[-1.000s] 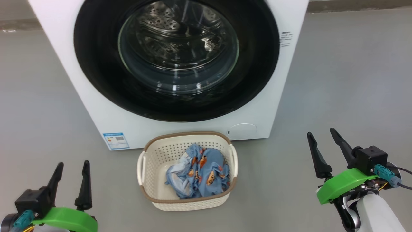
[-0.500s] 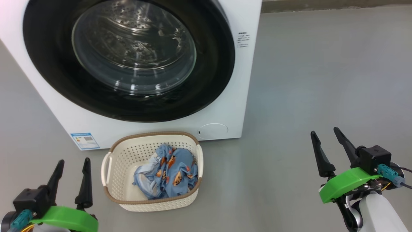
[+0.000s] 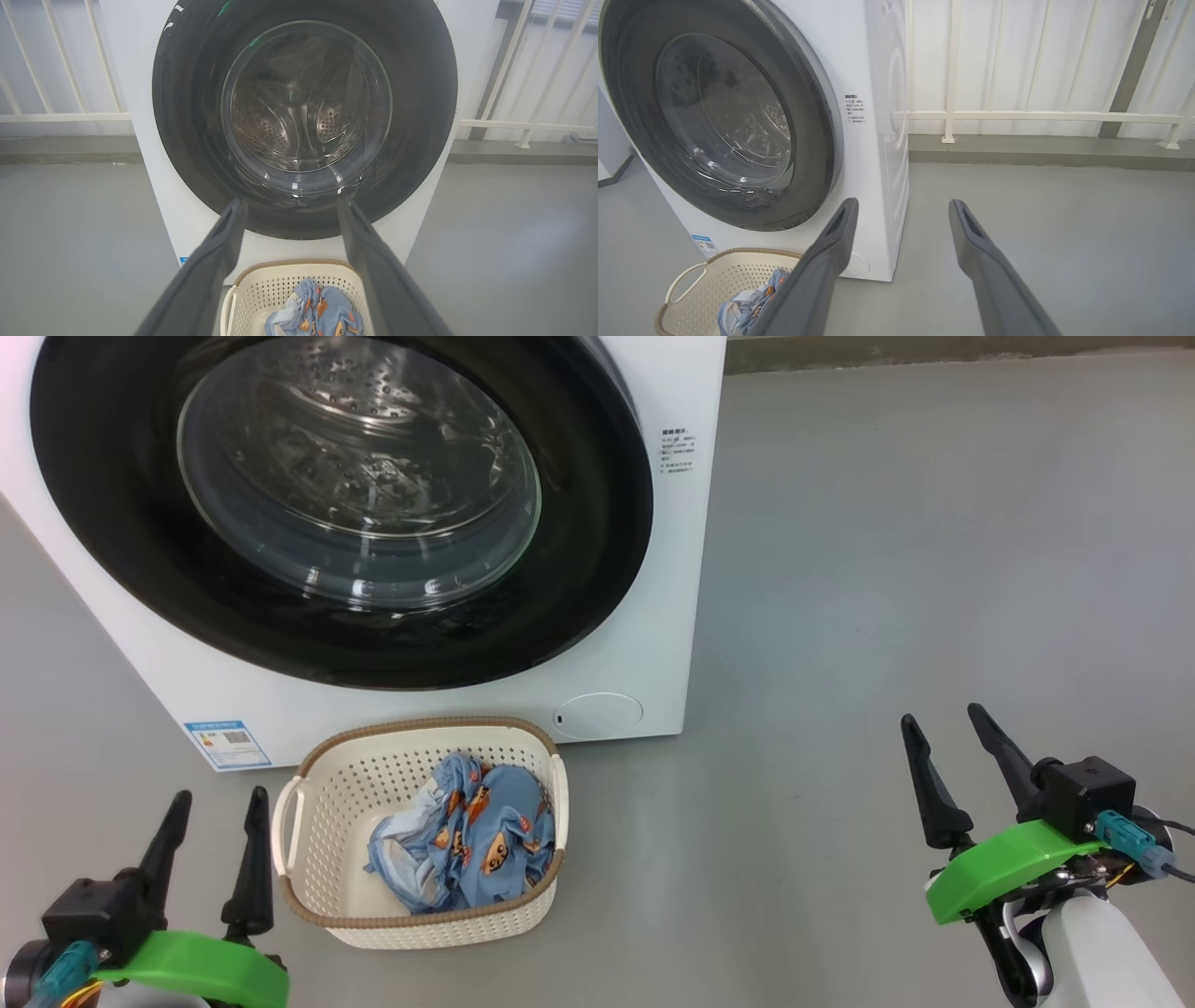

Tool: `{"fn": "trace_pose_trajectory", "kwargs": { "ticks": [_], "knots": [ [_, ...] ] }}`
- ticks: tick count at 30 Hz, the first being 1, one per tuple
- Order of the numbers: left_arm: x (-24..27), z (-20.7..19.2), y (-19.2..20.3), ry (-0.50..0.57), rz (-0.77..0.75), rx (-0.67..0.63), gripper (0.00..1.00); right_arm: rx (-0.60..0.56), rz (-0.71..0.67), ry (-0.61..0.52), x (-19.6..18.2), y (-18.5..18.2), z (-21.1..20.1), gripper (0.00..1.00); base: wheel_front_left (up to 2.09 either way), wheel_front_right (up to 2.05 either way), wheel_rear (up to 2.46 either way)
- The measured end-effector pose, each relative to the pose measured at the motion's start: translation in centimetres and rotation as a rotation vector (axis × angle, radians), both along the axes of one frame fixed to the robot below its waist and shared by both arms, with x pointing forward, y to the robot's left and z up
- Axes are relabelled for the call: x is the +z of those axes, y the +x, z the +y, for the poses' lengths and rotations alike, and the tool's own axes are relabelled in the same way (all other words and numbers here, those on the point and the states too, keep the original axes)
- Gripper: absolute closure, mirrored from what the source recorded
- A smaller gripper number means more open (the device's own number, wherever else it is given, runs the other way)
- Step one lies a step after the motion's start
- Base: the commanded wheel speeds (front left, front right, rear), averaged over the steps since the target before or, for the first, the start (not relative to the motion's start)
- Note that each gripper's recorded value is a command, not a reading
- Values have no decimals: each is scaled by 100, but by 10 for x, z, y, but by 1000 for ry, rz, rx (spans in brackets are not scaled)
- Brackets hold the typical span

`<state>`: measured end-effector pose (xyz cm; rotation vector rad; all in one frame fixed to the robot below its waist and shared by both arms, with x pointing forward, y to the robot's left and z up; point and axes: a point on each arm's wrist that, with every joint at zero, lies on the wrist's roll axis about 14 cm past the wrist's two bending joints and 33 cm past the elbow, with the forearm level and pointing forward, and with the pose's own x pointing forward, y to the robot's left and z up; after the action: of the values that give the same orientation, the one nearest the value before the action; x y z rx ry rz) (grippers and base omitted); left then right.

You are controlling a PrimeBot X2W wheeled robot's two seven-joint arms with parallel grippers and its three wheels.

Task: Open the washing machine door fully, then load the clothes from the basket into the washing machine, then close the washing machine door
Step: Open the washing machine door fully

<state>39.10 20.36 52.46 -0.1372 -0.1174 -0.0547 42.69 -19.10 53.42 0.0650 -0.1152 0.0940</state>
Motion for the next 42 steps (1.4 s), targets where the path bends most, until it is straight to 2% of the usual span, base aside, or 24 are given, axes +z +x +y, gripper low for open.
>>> {"fn": "trace_pose_trajectory", "kwargs": {
  "ticks": [15,26,38,42],
  "knots": [
    [2,1,-1,1,-8,6,0,3,2,4,-1,1,2,0,0,0,0],
    [3,1,-4,-8,-14,12,0,3,-36,80,14,10,4,0,0,0,0],
    [-6,4,-8,-19,10,30,0,-39,-125,367,46,29,-8,0,0,0,0],
    [-9,5,-8,-19,19,32,0,-66,-126,531,44,35,-13,0,0,0,0]
  ]
}}
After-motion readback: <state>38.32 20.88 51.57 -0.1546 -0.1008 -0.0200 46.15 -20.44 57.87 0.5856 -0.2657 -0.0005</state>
